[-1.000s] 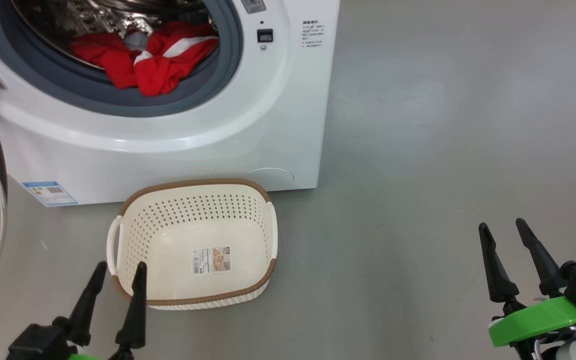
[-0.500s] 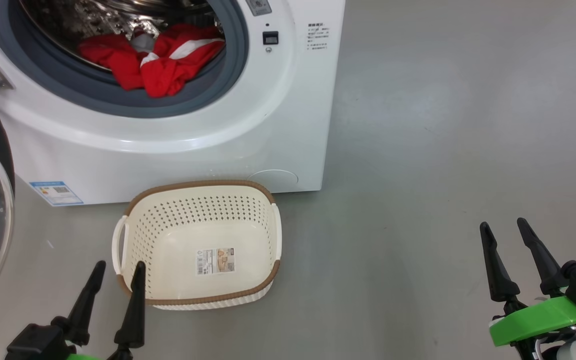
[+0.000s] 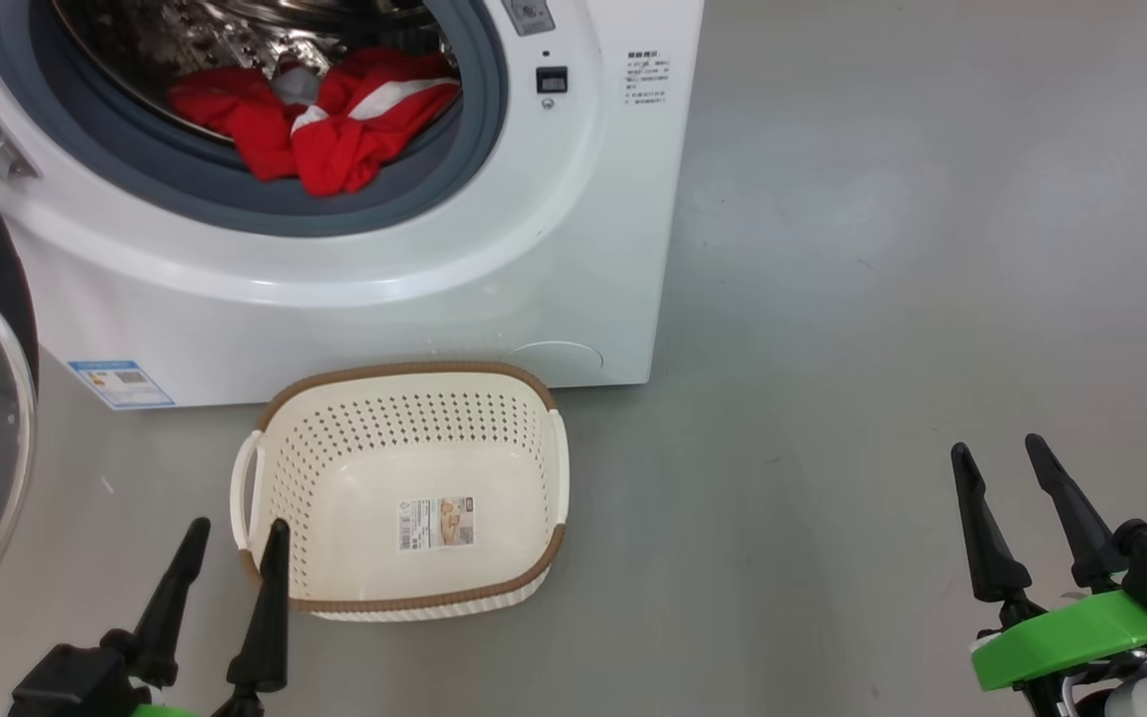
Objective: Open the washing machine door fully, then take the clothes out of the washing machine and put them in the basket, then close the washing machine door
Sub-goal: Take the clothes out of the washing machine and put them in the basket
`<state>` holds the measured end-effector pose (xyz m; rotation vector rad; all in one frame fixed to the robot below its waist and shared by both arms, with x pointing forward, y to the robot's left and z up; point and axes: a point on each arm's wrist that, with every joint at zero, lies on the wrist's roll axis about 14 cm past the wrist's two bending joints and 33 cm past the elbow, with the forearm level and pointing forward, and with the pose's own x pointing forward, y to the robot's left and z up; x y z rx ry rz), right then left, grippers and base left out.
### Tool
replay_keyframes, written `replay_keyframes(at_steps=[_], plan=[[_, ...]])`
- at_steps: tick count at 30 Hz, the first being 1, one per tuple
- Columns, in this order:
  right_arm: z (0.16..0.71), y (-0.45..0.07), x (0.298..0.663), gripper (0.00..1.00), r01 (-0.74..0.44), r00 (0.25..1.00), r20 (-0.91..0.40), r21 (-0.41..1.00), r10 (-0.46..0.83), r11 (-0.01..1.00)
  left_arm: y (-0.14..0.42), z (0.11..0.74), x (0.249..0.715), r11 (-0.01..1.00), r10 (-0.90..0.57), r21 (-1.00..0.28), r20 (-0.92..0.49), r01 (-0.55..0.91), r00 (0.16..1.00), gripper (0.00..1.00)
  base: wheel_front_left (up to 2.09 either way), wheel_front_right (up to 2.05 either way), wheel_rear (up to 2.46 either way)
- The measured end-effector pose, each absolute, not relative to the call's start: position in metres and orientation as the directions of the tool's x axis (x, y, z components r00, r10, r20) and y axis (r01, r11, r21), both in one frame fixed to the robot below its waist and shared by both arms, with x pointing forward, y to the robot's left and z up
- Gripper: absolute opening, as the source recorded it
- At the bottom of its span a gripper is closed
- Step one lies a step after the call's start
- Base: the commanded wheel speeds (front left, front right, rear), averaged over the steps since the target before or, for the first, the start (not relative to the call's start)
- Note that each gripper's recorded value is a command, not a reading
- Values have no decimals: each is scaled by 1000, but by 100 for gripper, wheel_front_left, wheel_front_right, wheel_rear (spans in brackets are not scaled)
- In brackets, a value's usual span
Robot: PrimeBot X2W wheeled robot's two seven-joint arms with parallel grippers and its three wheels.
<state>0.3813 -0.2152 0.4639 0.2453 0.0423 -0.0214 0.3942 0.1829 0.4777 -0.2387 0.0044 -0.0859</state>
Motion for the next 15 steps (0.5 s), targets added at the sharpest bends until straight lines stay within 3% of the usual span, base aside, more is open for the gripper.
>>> replay_keyframes(at_steps=[15], plan=[[461, -213, 381, 100, 22, 999, -54, 243, -10, 970, 187, 477, 396, 970, -76, -233, 5, 75, 997, 100, 88, -113, 24]])
